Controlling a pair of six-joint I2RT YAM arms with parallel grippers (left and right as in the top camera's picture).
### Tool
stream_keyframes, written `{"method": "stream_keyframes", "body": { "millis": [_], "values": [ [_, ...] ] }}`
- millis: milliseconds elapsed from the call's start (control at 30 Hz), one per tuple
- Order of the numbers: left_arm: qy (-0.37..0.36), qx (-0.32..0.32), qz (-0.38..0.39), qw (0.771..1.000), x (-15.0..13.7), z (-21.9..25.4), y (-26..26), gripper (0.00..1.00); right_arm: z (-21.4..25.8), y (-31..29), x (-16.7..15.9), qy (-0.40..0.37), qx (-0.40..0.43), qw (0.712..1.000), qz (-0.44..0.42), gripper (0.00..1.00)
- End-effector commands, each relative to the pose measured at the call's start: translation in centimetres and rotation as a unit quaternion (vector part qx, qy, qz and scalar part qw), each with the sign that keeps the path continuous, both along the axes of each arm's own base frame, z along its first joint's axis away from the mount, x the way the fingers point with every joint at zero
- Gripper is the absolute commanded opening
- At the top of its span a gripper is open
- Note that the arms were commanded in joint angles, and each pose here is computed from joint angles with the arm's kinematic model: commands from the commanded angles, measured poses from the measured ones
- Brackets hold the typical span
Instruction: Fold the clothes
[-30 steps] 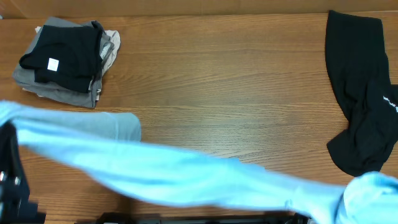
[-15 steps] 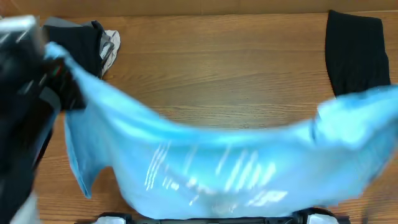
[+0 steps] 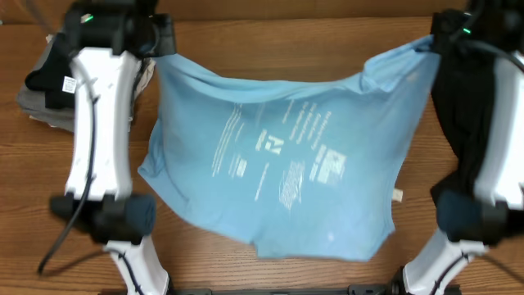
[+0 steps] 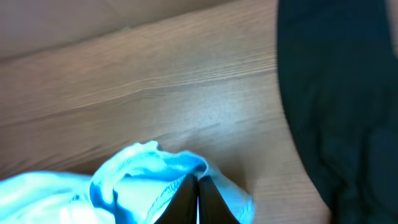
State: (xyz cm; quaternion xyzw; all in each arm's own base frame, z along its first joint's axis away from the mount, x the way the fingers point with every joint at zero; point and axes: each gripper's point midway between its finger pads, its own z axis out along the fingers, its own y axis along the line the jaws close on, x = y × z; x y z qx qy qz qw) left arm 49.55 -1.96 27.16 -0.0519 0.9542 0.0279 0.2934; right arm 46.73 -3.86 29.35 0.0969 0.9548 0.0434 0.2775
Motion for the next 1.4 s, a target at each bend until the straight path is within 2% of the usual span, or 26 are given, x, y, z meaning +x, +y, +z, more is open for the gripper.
{"method": "stream_keyframes", "body": {
  "millis": [0,133,300,467,567,600,667,700,733,767,800,867,900,1067,1167,1300,1367],
  "values": [
    [0.028,0.003,-0.005,1.0,3.3,-5.4,-0.4,0.04,-4.8,0.2,3.5,0.023,0.008,1.0,0.015,0.04],
    [0.028,0.002,-0.005,1.0,7.3,-11.1,-0.8,0.04,-9.7,-0.1,8.3,0.011,0.013,1.0,0.019,0.04],
    [-0.007,-0.01,-0.012,1.0,11.6,-15.6,-1.6,0.04,-13.8,0.0,12.4,-0.016,0.022,0.999,0.026,0.04],
    [-0.066,-0.037,-0.03,0.997,15.4,-17.8,-2.9,0.07,-16.8,-0.4,15.4,-0.043,0.025,0.999,0.016,0.04],
    [-0.102,-0.039,-0.031,0.994,17.2,-17.9,-3.1,0.11,-16.9,-0.6,16.9,-0.07,0.027,0.997,0.008,0.04],
    [-0.115,-0.039,-0.032,0.992,17.6,-17.5,-3.2,0.16,-16.8,-0.7,17.4,-0.081,0.027,0.996,0.005,0.04],
    [-0.138,-0.04,-0.033,0.989,18.4,-16.7,-3.2,0.45,-15.9,-0.9,18.3,-0.106,0.024,0.994,0.005,0.04],
    [-0.148,-0.041,-0.033,0.988,18.7,-16.3,-3.3,0.82,-15.5,-0.9,18.8,-0.118,0.023,0.993,0.005,0.13],
    [-0.154,-0.04,-0.033,0.987,18.9,-16.0,-3.2,0.98,-15.2,-1.0,19.1,-0.127,0.022,0.992,0.006,0.32],
    [-0.157,-0.038,-0.033,0.986,19.0,-15.7,-3.2,1.0,-14.9,-1.0,19.3,-0.134,0.021,0.991,0.006,0.57],
    [-0.155,-0.036,-0.036,0.987,18.9,-15.7,-3.2,1.0,-14.8,-1.0,19.4,-0.137,0.021,0.99,0.006,0.76],
    [-0.143,-0.034,-0.033,0.989,18.6,-15.8,-2.9,1.0,-14.9,-1.0,19.3,-0.135,0.021,0.991,0.006,0.96],
    [-0.132,-0.033,-0.032,0.99,18.2,-16.0,-2.7,1.0,-15.0,-1.0,19.1,-0.129,0.022,0.991,0.006,1.0],
    [-0.042,0.007,-0.095,0.995,15.0,-17.4,-2.6,1.0,-16.6,-0.6,17.5,-0.083,0.031,0.996,0.007,1.0],
    [0.006,-0.002,-0.107,0.994,13.0,-18.5,-2.9,1.0,-17.3,-0.2,16.6,-0.062,0.042,0.997,0.012,1.0],
    [0.058,-0.047,-0.027,0.997,10.7,-19.8,-2.5,1.0,-17.7,-0.1,16.1,-0.047,0.045,0.998,0.01,1.0],
    [0.076,-0.079,0.03,0.994,9.9,-20.4,-2.1,0.95,-17.9,-0.1,15.8,-0.04,0.046,0.998,0.009,1.0]
  ]
}}
